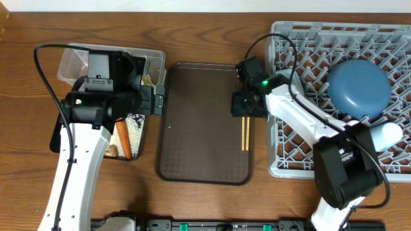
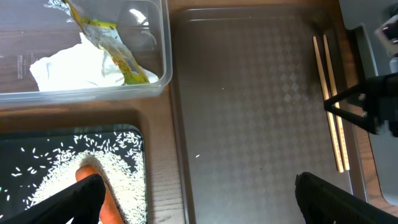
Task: Sort waste into correct bins and load items into the dishwasher rack
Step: 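Drop the carrot onto the black tray with the left gripper, then grasp a wooden chopstick with the right gripper and place it in rack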
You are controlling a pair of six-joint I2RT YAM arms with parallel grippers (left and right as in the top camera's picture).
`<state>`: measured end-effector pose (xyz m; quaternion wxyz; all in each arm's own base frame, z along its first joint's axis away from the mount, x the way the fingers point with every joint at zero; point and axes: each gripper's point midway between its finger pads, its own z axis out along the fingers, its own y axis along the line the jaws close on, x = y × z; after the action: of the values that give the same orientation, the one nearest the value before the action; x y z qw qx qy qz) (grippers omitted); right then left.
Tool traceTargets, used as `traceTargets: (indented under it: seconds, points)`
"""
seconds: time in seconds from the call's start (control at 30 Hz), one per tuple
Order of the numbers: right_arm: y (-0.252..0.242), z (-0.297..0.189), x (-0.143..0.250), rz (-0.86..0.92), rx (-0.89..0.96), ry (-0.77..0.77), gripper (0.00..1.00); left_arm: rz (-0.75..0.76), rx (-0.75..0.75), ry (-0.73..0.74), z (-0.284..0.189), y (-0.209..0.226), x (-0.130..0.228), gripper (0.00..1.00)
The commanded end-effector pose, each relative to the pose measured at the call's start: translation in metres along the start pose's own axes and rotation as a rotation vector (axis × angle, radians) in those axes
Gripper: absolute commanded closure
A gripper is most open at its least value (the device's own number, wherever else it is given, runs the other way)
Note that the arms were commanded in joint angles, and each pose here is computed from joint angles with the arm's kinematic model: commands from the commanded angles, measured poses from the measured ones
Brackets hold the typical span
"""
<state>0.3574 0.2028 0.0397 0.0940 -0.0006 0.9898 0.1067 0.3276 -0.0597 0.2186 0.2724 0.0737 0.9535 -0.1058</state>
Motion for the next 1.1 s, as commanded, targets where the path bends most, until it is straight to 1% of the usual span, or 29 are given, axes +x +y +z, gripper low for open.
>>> traceTargets:
  seconds: [0.0,0.07,0.2,0.23,0.3,0.33,0.37,0.47,0.57,0.73,0.8,0.9,0.97,1.07]
  points:
    - [-0.004,0.011,0.002,0.008,0.032,0.011,0.60,0.022,0.008,-0.014,-0.005,-0.002,-0.003,0.02]
    - [-0.008,0.022,0.007,0.012,0.052,0.036,0.66,0.022,0.008,-0.014,-0.005,-0.002,-0.003,0.02]
    - [-0.013,0.041,0.014,0.016,0.066,0.077,0.66,0.022,0.008,-0.014,-0.005,-0.002,-0.003,0.02]
    - [-0.012,0.045,0.015,0.015,0.059,0.084,0.70,0.022,0.008,-0.014,-0.005,-0.002,-0.003,0.02]
    - [-0.010,0.049,0.016,0.003,0.050,0.092,0.84,0.023,0.008,-0.014,-0.005,-0.002,-0.003,0.02]
    - [-0.009,0.049,0.016,-0.002,0.047,0.091,0.93,0.023,0.008,-0.014,-0.005,-0.002,-0.003,0.02]
    - [-0.009,0.049,0.014,-0.006,0.043,0.085,0.99,0.023,0.008,-0.014,-0.005,-0.002,-0.003,0.02]
    - [-0.003,0.039,0.008,-0.006,0.024,0.063,0.99,0.023,0.008,-0.014,-0.005,-0.002,-0.003,0.02]
    - [0.003,0.009,-0.005,-0.030,0.003,0.018,0.99,0.022,0.008,-0.014,-0.005,-0.002,-0.003,0.02]
    - [0.018,-0.072,-0.032,-0.187,-0.056,-0.138,0.99,0.022,0.008,-0.014,-0.005,-0.002,-0.003,0.02]
    - [0.014,-0.106,-0.043,-0.206,-0.054,-0.214,0.99,0.023,0.008,-0.014,-0.005,-0.002,-0.003,0.02]
    - [-0.020,-0.146,-0.059,-0.151,0.020,-0.322,0.99,0.022,0.008,-0.014,-0.005,-0.002,-0.003,0.02]
    - [-0.055,-0.168,-0.068,-0.102,0.086,-0.372,0.99,0.022,0.008,-0.014,-0.005,-0.002,-0.003,0.02]
    - [-0.111,-0.188,-0.075,-0.039,0.159,-0.398,0.99,0.022,0.008,-0.014,-0.005,-0.002,-0.003,0.02]
